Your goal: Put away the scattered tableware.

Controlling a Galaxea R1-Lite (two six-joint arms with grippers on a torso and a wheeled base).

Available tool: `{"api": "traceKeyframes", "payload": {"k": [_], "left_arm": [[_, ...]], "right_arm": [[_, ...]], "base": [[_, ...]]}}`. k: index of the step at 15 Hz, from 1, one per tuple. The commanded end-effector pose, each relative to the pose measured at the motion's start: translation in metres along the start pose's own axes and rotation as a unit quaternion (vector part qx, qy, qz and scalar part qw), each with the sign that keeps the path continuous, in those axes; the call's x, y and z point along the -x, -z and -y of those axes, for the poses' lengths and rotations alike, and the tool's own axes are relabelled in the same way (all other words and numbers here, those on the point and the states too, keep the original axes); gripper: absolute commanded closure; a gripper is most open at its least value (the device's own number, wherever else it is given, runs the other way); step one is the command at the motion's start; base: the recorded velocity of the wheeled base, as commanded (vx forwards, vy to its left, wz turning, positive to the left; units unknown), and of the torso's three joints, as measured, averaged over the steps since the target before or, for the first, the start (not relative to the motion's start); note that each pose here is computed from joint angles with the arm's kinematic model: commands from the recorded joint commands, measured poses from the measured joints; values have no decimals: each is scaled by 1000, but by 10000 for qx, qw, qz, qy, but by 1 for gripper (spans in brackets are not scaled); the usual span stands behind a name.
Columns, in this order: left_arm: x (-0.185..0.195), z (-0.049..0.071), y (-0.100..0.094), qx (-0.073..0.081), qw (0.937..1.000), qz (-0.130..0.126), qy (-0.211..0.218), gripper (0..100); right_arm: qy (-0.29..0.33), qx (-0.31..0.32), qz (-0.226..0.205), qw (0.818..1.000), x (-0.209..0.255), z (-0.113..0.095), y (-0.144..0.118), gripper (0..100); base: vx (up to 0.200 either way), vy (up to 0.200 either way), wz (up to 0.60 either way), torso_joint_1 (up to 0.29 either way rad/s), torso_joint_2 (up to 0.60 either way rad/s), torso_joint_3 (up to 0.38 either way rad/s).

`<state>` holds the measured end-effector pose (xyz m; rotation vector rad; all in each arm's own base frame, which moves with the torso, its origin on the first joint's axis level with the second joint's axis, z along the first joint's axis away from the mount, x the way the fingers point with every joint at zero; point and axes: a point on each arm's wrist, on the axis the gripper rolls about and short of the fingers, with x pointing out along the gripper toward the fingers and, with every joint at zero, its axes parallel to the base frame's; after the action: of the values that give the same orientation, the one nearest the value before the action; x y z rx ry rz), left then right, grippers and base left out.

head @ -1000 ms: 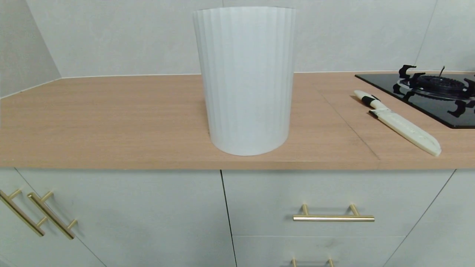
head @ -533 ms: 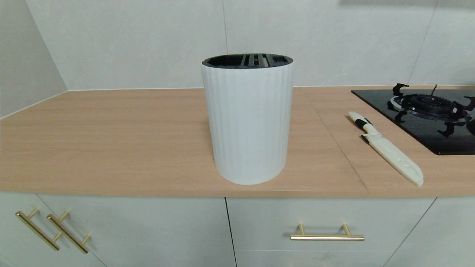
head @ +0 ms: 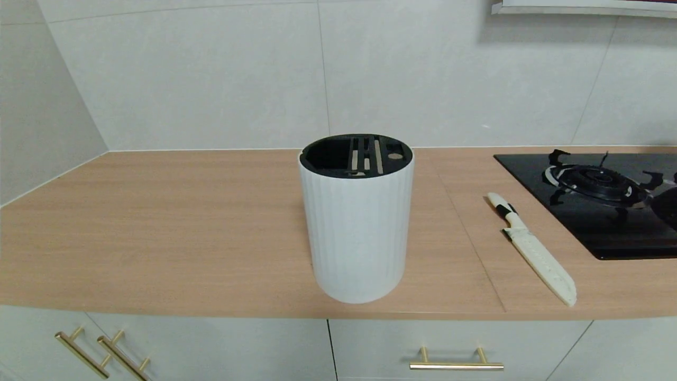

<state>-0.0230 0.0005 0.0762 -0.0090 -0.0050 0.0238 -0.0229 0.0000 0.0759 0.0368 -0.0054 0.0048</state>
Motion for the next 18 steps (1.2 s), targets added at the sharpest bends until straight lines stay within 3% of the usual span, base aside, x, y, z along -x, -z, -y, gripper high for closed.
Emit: {"api": "traceKeyframes", "payload": {"k": [1, 18], "left_arm": [[0, 0, 0, 1, 10000, -1, -4, 0], [0, 0, 0, 1, 10000, -1, -4, 0]], "right_arm": [[1, 0, -5, 10000, 0, 0, 0, 0], [1, 0, -5, 10000, 0, 0, 0, 0]], "base": [[0, 0, 0, 212, -491, -290], [0, 0, 0, 246, -542, -299]]}}
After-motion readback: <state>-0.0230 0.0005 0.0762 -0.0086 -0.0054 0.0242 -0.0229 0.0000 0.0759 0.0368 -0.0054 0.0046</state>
